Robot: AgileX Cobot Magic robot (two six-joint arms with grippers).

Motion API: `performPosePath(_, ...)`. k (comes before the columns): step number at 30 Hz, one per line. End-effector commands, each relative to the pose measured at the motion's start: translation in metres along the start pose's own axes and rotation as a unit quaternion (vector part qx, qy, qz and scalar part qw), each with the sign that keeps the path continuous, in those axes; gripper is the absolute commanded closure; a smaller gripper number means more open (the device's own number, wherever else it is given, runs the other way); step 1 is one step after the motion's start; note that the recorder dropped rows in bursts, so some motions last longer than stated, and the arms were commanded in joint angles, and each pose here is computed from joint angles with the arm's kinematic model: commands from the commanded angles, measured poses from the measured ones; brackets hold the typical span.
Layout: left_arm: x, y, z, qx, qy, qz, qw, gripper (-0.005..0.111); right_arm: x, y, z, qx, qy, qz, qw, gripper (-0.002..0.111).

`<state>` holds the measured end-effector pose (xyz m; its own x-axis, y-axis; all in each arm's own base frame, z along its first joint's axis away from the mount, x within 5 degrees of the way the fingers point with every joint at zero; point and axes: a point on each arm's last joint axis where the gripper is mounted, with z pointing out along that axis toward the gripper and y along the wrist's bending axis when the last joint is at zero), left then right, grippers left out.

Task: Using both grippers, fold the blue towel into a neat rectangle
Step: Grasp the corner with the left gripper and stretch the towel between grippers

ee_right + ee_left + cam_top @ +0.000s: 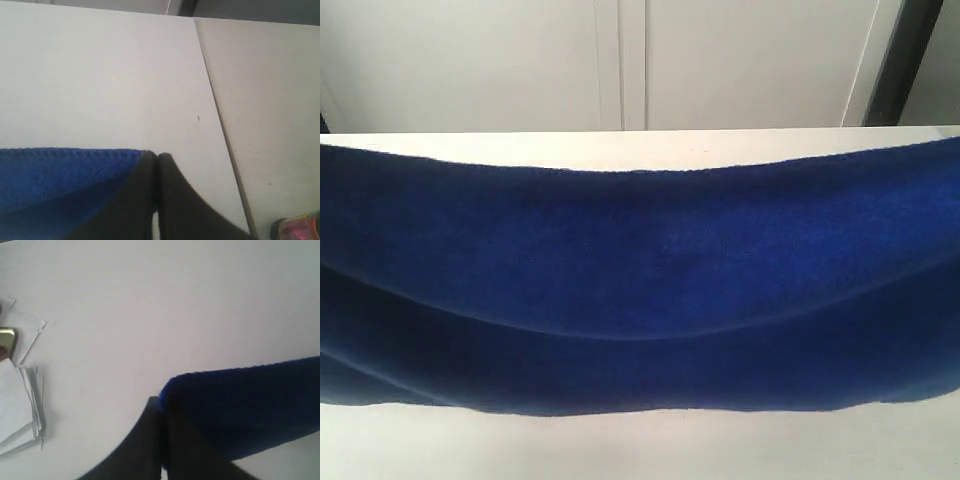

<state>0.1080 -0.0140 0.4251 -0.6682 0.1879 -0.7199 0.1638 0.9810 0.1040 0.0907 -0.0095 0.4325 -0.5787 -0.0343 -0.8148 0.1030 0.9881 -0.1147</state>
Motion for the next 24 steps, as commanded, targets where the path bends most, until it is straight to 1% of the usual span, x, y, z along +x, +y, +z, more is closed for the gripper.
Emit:
performPosePath(1,0.029,0.001,-0.032,0.012,0.006,-0.016,1.000,0.107,0.016,-0.009,-0.028,-0.017,-0.036,0.003,0.999,0.108)
performPosePath(2,0.035,-0.001,-0.036,0.021,0.015,-0.015,1.000,0.107,0.021,-0.009,-0.032,-0.028,-0.039,0.005,0.999,0.108)
performPosePath(3,0.037,-0.001,-0.034,0.022,0.019,-0.015,0.999,0.107,0.023,-0.008,-0.029,-0.030,-0.034,0.002,0.999,0.108)
performPosePath(6,0.040,-0.003,-0.021,0.024,0.029,-0.013,0.999,0.107,0.032,-0.003,-0.013,-0.030,-0.001,-0.009,1.000,0.108)
performPosePath(8,0.041,-0.009,0.021,0.028,0.054,-0.012,0.998,0.107,0.044,0.009,0.024,-0.023,0.052,-0.035,0.998,0.108)
performPosePath(9,0.043,-0.011,0.038,0.028,0.067,-0.011,0.997,0.107,0.044,0.014,0.037,-0.025,0.055,-0.037,0.997,0.108)
performPosePath(10,0.043,-0.014,0.070,0.028,0.081,-0.018,0.996,0.107,0.047,0.023,0.063,-0.027,0.067,-0.037,0.997,0.108)
performPosePath(11,0.044,-0.017,0.092,0.029,0.088,-0.024,0.995,0.107,0.048,0.029,0.081,-0.025,0.073,-0.039,0.996,0.108)
performPosePath(12,0.042,-0.021,0.126,0.030,0.086,-0.031,0.995,0.107,0.049,0.040,0.114,-0.019,0.081,-0.036,0.996,0.108)
performPosePath(13,0.041,-0.023,0.144,0.030,0.086,-0.034,0.995,0.107,0.048,0.044,0.127,-0.014,0.085,-0.033,0.996,0.108)
performPosePath(15,0.034,-0.029,0.203,0.025,0.090,-0.029,0.995,0.107,0.047,0.060,0.183,0.003,0.104,-0.045,0.994,0.108)
performPosePath(19,0.031,-0.034,0.261,0.024,0.069,-0.040,0.997,0.107,0.055,0.076,0.236,0.010,0.111,-0.049,0.993,0.108)
performPosePath(20,0.032,-0.034,0.273,0.024,0.066,-0.052,0.996,0.107,0.056,0.077,0.247,0.017,0.113,-0.056,0.992,0.108)
performPosePath(23,0.039,-0.028,0.314,0.018,0.084,-0.081,0.993,0.107,0.064,0.083,0.282,0.026,0.128,-0.077,0.988,0.108)
performPosePath(24,0.038,-0.024,0.326,0.014,0.086,-0.087,0.992,0.107,0.063,0.083,0.292,0.030,0.128,-0.072,0.989,0.108)
